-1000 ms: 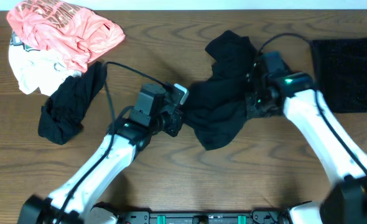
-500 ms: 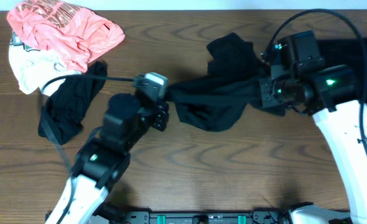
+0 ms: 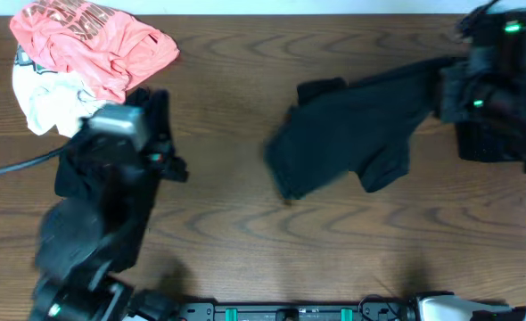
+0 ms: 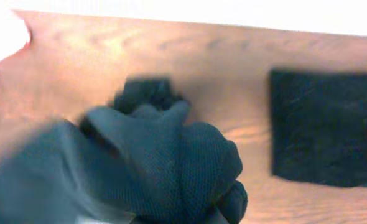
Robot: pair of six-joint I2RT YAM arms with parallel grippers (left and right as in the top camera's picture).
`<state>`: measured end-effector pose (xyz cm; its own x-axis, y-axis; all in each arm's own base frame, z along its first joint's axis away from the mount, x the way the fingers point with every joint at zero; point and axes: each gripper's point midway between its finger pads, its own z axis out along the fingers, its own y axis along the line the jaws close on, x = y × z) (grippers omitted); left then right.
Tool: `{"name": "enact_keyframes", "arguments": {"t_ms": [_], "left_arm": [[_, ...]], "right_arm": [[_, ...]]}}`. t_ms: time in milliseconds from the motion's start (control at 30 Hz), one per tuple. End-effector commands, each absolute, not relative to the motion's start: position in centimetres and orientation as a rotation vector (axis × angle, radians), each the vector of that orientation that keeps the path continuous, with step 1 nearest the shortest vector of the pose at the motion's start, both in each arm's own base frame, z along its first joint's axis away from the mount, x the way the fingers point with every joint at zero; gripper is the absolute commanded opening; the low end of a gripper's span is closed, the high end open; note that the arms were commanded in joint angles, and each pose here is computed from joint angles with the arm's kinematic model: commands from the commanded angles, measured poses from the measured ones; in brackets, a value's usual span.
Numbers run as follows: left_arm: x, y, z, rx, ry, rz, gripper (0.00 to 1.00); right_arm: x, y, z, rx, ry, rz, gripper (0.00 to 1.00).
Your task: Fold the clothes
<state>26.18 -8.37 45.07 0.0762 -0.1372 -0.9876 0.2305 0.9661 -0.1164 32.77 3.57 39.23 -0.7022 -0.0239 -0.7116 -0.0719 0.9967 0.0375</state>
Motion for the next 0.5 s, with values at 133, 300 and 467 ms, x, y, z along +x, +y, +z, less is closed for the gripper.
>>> {"name": "enact_keyframes", "arguments": {"t_ms": [133, 300, 467], "left_arm": [[24.1, -7.2, 50.0, 0.023, 1.352, -0.321, 0.06], [24.5, -9.8, 46.9, 0.106, 1.481, -0.440, 0.06], [26.0, -10.8, 42.0, 0.123, 1.683, -0.433, 0.06]], "right_arm": [[31.5, 2.8, 45.6, -0.092, 2.155, 0.042, 0.01], [31.6, 2.9, 44.0, -0.102, 2.225, 0.043, 0.01], [32.4, 3.7, 42.6, -0.124, 2.275, 0.083, 0.01]]}}
